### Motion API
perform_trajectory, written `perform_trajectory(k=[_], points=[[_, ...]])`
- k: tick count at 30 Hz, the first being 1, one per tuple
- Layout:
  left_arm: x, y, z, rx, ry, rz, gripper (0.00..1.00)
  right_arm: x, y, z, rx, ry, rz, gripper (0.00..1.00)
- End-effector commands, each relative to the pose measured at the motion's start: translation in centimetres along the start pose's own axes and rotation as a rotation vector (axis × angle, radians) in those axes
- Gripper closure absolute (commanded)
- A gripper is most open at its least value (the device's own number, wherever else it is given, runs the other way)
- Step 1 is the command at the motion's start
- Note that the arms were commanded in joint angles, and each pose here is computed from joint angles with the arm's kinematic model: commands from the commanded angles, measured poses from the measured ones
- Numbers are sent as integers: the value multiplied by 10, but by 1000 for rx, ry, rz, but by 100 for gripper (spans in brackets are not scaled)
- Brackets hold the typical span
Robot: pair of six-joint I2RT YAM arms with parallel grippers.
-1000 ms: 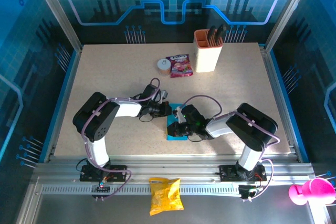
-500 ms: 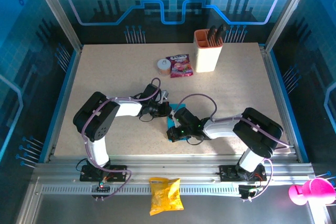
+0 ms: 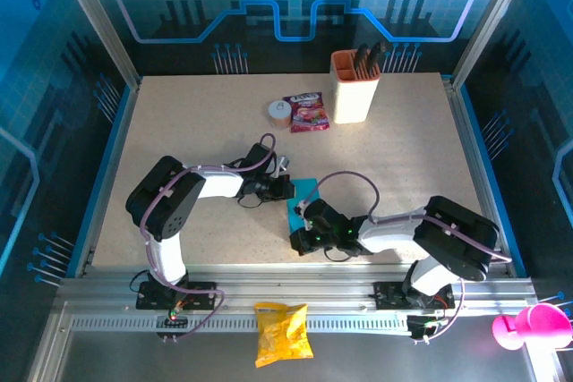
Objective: Fold a paper plane with a square sheet of paper (pick it up from the middle)
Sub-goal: First fold in half a square sheet of paper at the center of the table.
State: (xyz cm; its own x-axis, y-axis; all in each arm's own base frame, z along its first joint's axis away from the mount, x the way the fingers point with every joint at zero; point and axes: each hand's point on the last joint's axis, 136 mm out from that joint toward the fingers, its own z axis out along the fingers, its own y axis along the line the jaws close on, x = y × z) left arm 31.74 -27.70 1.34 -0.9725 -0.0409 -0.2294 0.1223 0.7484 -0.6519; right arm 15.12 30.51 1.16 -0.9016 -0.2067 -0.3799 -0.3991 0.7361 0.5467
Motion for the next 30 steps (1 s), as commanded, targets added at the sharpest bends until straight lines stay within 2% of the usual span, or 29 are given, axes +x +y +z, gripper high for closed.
perform_trajectory(k=[1, 9, 12, 16, 21, 26, 30], points=[[-2, 35, 7, -142, -19, -10, 100, 87, -33, -18, 89, 308, 73, 100], [1, 34, 5, -134, -19, -9, 100, 13, -5, -76, -3, 106, 57, 100], [1, 33, 5, -132, -19, -8, 100, -16, 2, -84, -27, 40, 60, 100], [1, 30, 5, -129, -19, -5, 100, -42, 13, -69, -61, 9, 70, 100], [2, 28, 5, -128, -15, -2, 100, -55, 14, -35, -107, 4, 118, 100], [1, 25, 4, -120, -18, 1, 100, -48, 2, -6, -98, 45, 166, 100], [-5, 10, -2, -79, -26, 10, 100, -34, -15, 3, -62, 71, 192, 100]])
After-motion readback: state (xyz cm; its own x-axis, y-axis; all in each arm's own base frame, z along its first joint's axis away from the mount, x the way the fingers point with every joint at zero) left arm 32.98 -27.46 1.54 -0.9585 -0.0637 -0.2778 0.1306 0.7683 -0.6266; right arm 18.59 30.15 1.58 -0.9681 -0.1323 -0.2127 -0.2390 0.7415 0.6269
